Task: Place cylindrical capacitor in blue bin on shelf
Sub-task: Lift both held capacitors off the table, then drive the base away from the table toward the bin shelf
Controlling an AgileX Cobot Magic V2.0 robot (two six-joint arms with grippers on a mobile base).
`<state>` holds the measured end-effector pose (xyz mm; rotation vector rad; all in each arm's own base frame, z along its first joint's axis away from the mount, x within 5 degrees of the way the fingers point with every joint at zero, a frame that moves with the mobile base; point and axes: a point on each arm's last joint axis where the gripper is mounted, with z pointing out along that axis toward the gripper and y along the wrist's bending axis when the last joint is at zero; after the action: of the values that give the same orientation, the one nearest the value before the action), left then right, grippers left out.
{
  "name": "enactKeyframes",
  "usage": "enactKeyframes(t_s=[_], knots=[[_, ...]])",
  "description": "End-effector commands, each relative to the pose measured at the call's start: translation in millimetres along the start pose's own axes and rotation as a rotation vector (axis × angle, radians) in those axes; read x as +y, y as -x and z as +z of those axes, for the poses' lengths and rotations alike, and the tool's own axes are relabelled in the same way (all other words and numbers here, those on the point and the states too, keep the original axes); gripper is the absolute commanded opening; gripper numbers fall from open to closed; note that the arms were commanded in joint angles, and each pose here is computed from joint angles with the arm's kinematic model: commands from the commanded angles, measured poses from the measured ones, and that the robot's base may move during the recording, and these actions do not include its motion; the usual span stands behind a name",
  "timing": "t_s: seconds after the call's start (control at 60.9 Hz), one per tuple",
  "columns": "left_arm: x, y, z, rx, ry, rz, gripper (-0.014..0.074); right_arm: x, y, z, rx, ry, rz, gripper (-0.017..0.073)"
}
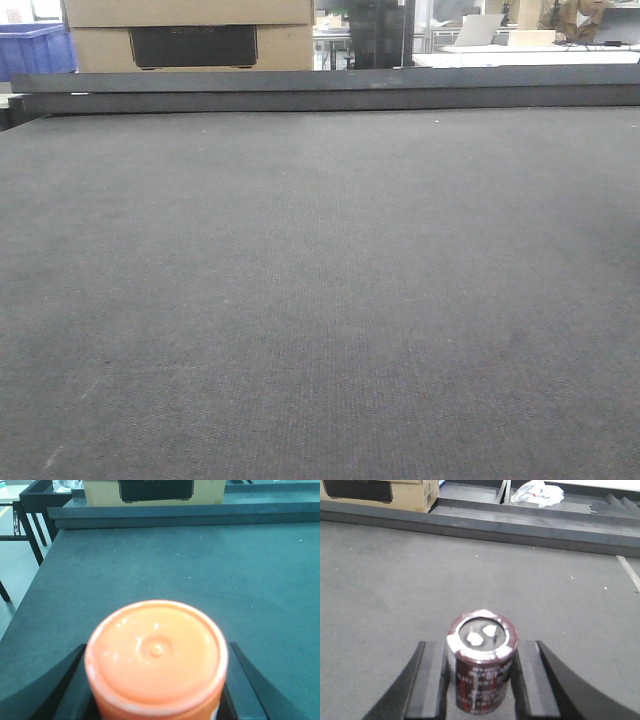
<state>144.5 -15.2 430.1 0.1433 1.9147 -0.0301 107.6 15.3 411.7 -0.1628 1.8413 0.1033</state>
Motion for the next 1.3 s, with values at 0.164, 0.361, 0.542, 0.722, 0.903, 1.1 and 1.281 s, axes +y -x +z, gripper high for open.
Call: enactKeyframes(t_s=[0.164, 0.361, 0.542, 0.722, 0.903, 1.1, 1.281], knots=[[0.0, 2.5, -1.8, -0.024, 0.004, 0.013, -0.0111, 0.2, 3.2, -1.8, -0.041, 0.0, -0.007, -0.0162], [0.0, 2.5, -1.8, -0.024, 0.004, 0.013, -0.0111, 0.3, 3.4, -1.8, -0.044, 0.0, -0.005, -0.0162], [0.0, 2.5, -1.8, -0.024, 0.004, 0.013, -0.0111, 0.3, 3.4, -1.8, -0.044, 0.0, -0.005, -0.0162], [0.0, 2.5, -1.8, -0.024, 0.004, 0.013, -0.0111, 0.3, 3.4, -1.8, -0.044, 0.0, -0.005, -0.0162], [0.0, 2.5, -1.8, -0.024, 0.004, 0.013, -0.0111, 0.3, 3.4, -1.8, -0.044, 0.0, -0.005, -0.0162], [0.0, 2.5, -1.8, -0.024, 0.004, 0.013, -0.0111, 0.3, 3.4, -1.8, -0.044, 0.0, -0.005, -0.0162], [0.0, 2.5, -1.8, -0.024, 0.004, 0.013, -0.0111, 0.3, 3.6, -1.8, -0.045, 0.0, -0.005, -0.0162]])
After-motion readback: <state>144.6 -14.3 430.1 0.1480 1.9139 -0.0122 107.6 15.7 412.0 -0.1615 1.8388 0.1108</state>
